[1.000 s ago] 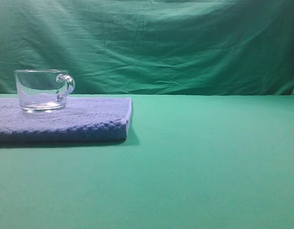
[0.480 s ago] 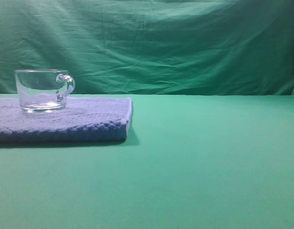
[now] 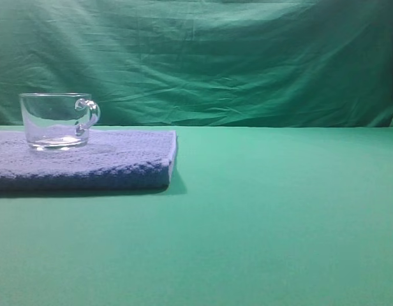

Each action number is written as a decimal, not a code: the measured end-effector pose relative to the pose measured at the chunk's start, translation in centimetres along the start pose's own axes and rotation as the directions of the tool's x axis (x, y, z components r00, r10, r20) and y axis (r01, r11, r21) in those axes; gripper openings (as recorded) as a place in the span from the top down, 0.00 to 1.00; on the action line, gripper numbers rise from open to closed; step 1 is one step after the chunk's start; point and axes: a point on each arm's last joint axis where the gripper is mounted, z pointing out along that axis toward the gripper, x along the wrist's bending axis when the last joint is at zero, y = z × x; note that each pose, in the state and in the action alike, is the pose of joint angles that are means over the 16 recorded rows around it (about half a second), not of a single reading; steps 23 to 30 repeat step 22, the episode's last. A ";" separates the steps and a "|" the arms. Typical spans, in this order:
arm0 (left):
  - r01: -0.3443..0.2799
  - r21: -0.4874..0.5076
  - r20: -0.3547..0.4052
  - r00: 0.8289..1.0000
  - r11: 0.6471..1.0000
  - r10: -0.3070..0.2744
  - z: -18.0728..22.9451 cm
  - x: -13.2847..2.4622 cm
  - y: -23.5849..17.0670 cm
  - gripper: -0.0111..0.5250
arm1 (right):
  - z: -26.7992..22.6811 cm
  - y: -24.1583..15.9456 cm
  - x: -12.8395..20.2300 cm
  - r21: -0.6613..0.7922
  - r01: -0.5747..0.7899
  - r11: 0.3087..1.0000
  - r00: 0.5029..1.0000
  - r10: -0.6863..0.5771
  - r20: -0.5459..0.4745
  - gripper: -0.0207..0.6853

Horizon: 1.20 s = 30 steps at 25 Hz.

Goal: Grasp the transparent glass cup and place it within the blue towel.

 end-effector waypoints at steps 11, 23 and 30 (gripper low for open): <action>0.001 0.000 0.000 1.000 1.000 -0.001 0.0 0.0 0.0 0.98 | 0.0 0.0 0.0 0.001 0.002 1.000 1.000 -0.002 0.000 0.97; 0.002 0.000 0.000 1.000 1.000 -0.002 0.0 0.0 0.0 0.98 | 0.0 0.0 0.0 0.001 0.002 1.000 1.000 -0.002 0.000 0.97; 0.002 0.000 0.000 1.000 1.000 -0.002 0.0 0.0 0.0 0.98 | 0.0 0.0 0.0 0.001 0.002 1.000 1.000 -0.002 0.000 0.97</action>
